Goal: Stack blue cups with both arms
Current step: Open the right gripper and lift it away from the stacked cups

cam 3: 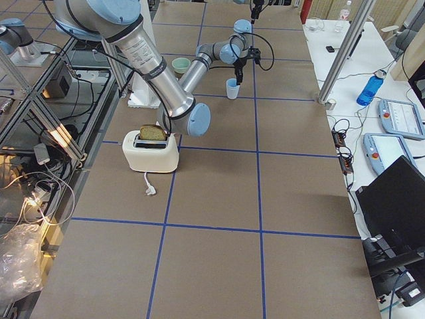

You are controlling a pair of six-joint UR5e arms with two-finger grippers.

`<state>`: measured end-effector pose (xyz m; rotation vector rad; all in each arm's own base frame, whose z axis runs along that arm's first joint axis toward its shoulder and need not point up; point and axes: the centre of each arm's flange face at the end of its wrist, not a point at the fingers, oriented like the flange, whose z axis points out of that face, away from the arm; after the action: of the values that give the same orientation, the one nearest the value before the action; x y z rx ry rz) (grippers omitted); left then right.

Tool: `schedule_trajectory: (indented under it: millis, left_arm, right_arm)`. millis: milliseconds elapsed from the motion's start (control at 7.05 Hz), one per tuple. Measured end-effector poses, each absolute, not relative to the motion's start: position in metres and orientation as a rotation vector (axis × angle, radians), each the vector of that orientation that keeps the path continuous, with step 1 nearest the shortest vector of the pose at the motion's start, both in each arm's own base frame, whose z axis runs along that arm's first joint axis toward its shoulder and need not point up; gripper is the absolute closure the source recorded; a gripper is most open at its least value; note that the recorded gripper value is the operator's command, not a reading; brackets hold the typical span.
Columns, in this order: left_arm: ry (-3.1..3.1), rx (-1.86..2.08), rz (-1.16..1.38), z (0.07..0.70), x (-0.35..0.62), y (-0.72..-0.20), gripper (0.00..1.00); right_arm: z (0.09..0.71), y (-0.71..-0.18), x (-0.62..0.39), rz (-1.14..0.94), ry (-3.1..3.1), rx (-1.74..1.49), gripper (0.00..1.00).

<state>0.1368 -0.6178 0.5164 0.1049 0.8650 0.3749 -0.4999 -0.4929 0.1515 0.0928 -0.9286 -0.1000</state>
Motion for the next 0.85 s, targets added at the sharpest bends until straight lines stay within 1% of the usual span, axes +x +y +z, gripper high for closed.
schedule_trajectory:
  millis: [567, 851]
  left_arm:
    - [0.863, 0.136, 0.336, 0.509, 0.106, -0.628, 0.02]
    - [0.863, 0.119, 0.295, 0.528, 0.083, -0.620, 0.02]
  right_arm:
    - [0.230, -0.553, -0.351, 0.017, -0.872, 0.198, 0.00]
    - [0.282, -0.586, -0.276, 0.089, -0.805, 0.214, 0.00]
